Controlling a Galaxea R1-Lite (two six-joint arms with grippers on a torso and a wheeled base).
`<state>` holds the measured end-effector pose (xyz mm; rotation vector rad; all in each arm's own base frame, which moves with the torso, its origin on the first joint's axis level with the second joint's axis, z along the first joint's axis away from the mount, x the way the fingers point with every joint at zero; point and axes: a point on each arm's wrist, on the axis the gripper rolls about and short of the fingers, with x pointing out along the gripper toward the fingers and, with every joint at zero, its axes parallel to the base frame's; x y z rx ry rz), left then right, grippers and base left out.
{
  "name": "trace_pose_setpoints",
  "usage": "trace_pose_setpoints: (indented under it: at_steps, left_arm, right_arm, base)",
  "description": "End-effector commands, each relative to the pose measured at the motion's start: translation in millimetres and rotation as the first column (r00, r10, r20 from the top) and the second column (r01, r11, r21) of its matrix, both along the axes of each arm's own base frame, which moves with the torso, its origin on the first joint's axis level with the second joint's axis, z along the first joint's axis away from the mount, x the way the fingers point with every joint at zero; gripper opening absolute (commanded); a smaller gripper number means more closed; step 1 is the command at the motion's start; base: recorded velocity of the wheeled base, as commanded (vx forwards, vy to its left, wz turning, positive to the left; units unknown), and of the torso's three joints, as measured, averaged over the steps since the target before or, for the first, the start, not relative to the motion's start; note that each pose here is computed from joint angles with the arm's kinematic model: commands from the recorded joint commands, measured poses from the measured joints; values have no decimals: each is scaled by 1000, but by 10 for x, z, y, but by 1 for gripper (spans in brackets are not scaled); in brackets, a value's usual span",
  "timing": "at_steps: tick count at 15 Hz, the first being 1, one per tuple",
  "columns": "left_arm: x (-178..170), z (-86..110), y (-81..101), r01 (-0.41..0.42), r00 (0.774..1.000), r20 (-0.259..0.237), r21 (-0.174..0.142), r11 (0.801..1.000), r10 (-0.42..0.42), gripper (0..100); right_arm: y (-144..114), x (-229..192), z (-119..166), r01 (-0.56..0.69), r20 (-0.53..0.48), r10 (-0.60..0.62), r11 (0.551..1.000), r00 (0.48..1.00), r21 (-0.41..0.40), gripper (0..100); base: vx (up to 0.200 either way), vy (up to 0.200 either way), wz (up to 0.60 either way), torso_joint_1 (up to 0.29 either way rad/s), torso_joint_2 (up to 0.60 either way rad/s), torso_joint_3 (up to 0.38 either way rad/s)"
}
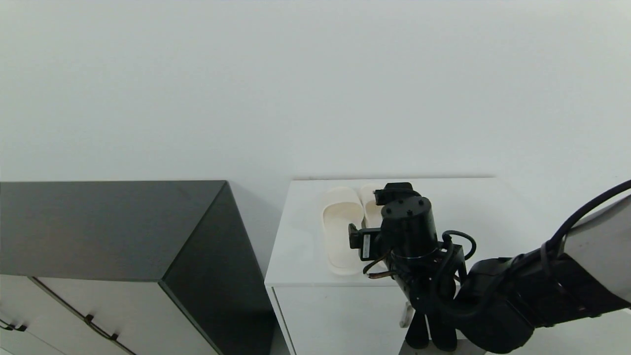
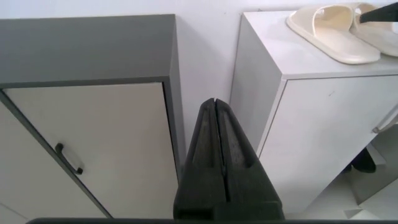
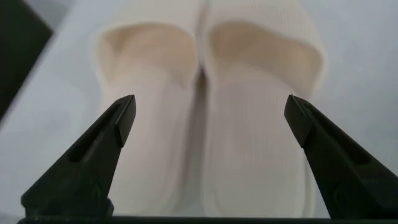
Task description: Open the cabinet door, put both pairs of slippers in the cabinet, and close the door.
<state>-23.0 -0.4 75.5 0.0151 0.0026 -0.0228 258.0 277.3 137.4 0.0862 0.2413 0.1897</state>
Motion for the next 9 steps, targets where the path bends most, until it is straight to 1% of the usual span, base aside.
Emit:
trace_pose_setpoints:
  at_steps: [1, 4, 8, 9]
  left_arm:
    - [0, -1, 0, 0, 1000, 0, 0, 1000, 0, 0]
    - [1, 1, 0, 0, 1000, 0, -1, 1000, 0, 0]
    - [0, -1, 0, 0, 1000, 0, -1, 1000, 0, 0]
    - [0, -1, 0, 0, 1000, 0, -1, 1000, 0, 0]
  right_arm:
    - [42, 77, -68, -6, 6, 6, 1000, 1000, -14, 100]
    - [86, 197, -144, -21, -2, 21, 1000, 1000, -21, 100]
    - [145, 440, -279, 4, -3, -4, 1000, 1000, -16, 100]
    - [183, 491, -275, -9, 10, 9, 1000, 1000, 2, 100]
  base:
    - [0, 0, 0, 0, 0, 0]
    - [0, 0, 0, 0, 0, 0]
    - [0, 0, 0, 0, 0, 0]
    - [0, 0, 0, 0, 0, 0]
